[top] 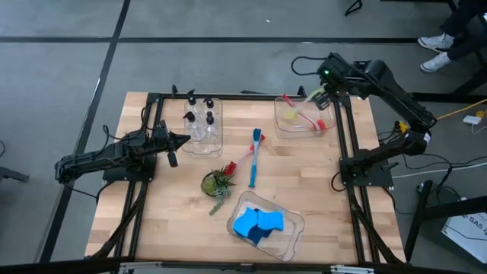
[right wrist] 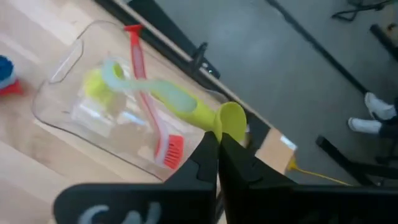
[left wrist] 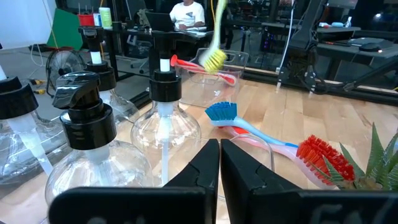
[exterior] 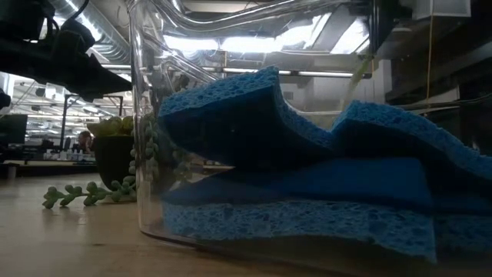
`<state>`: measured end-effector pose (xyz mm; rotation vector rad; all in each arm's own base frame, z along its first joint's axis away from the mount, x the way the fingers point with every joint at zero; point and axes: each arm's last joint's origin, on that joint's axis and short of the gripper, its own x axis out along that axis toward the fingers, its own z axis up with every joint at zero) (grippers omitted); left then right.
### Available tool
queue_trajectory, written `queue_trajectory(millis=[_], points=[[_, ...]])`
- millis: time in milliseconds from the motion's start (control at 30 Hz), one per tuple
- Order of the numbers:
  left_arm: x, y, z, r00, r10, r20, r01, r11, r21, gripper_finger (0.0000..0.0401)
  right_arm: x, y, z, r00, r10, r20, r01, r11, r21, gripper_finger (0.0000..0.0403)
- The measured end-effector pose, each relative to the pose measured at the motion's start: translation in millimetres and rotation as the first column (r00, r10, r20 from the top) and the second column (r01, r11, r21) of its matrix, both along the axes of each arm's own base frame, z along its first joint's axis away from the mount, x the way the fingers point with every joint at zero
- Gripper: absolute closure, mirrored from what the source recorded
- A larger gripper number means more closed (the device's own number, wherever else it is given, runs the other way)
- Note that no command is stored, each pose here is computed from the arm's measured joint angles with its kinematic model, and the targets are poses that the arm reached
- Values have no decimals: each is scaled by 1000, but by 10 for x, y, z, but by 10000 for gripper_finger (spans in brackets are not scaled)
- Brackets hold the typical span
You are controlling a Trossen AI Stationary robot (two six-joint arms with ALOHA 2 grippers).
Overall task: Pick & Place Kitchen Sink Supplies
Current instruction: Put the yellow dish brush into the top right transparent bin
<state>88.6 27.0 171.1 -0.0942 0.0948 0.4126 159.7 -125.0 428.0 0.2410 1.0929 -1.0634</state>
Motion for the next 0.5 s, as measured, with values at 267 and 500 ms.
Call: queue_trajectory(millis=[267, 500], points=[[0, 0, 0, 1000, 0, 0, 0, 1000, 0, 389, 168, -61, -464, 988, 66, 140, -77, 994, 80, 399], [0, 0, -1, 1000, 0, 0, 0, 1000, 0, 393, 169, -90, -968, 987, 38, 154, -64, 984, 167, 398]])
